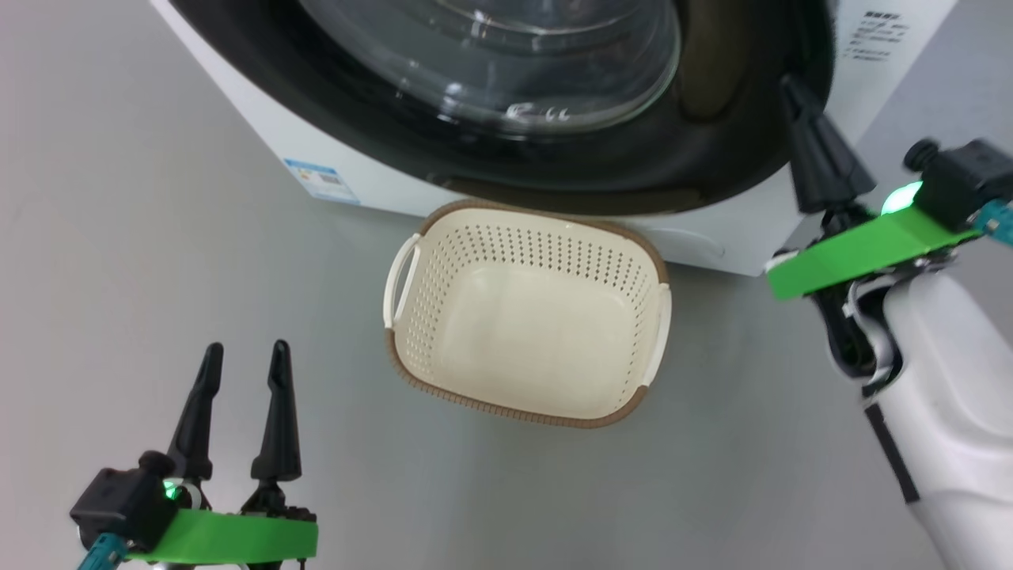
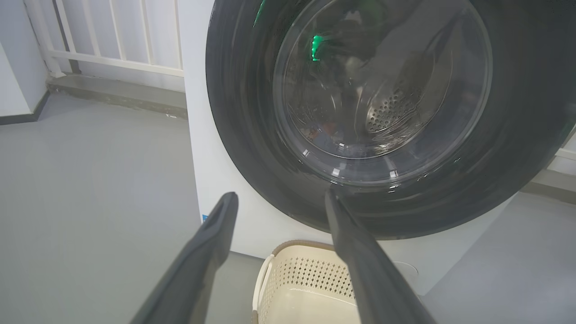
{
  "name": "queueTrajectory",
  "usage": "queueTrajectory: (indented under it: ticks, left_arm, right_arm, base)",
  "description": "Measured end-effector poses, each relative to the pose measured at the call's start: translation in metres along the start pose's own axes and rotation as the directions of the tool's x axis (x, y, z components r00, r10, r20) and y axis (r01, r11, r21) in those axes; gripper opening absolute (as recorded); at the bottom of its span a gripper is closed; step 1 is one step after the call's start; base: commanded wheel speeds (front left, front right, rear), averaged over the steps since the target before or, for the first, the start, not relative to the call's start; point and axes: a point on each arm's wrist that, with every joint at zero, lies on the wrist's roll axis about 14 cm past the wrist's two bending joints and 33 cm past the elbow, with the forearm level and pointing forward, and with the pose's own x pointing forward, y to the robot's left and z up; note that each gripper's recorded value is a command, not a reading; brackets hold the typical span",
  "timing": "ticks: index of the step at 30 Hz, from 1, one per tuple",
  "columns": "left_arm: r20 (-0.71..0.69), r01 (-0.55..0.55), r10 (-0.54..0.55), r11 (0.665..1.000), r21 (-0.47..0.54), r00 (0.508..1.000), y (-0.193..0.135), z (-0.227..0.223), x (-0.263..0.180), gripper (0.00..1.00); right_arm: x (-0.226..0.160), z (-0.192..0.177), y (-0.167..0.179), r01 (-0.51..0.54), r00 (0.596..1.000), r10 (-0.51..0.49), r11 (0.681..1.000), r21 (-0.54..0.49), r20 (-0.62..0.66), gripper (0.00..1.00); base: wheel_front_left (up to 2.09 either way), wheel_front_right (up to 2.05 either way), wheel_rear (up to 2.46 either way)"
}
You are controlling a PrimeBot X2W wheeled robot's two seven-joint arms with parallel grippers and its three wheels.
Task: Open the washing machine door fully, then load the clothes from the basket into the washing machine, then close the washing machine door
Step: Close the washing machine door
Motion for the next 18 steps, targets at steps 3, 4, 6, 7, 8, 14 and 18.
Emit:
queueTrajectory:
  ticks: [3,4,6,7,8,14,18]
  left_arm:
    - [-0.009,-0.005,0.005,1.0,0.003,1.0,0.001,-0.003,0.002,1.0]
    - [-0.01,-0.006,0.006,1.0,0.004,1.0,0.001,-0.004,0.004,1.0]
    - [-0.007,-0.008,0.009,1.0,0.007,1.0,0.002,-0.003,0.008,1.0]
    - [-0.008,-0.01,0.01,1.0,0.008,1.0,0.002,-0.003,0.009,1.0]
    - [-0.007,-0.011,0.011,1.0,0.01,1.0,0.003,-0.003,0.01,1.0]
    - [-0.016,-0.021,0.021,1.0,0.008,1.0,0.005,-0.007,0.012,1.0]
    - [-0.011,-0.016,0.016,1.0,0.004,1.0,0.004,-0.005,0.013,1.0]
  right_arm:
    - [0.011,0.0,-0.007,0.011,1.0,-0.011,1.0,0.007,0.014,0.0]
    - [0.014,0.001,-0.009,0.014,1.0,-0.015,1.0,0.011,0.02,0.0]
    - [0.02,-0.002,-0.008,0.006,1.0,-0.006,1.0,0.014,0.023,0.0]
    - [0.021,-0.004,-0.008,0.003,1.0,-0.003,1.0,0.019,0.022,0.0]
    - [0.023,-0.006,-0.008,0.002,1.0,-0.003,1.0,0.021,0.022,0.0]
    - [0.028,-0.012,-0.008,0.003,1.0,-0.003,1.0,0.023,0.023,0.0]
    - [0.026,-0.009,-0.005,-0.003,1.0,0.003,1.0,0.011,0.02,0.0]
  base:
    - [0.0,0.0,0.0]
    - [0.0,0.0,0.0]
    - [0.0,0.0,0.0]
    - [0.0,0.0,0.0]
    - [0.0,0.0,0.0]
    - [0.0,0.0,0.0]
    - [0.0,0.0,0.0]
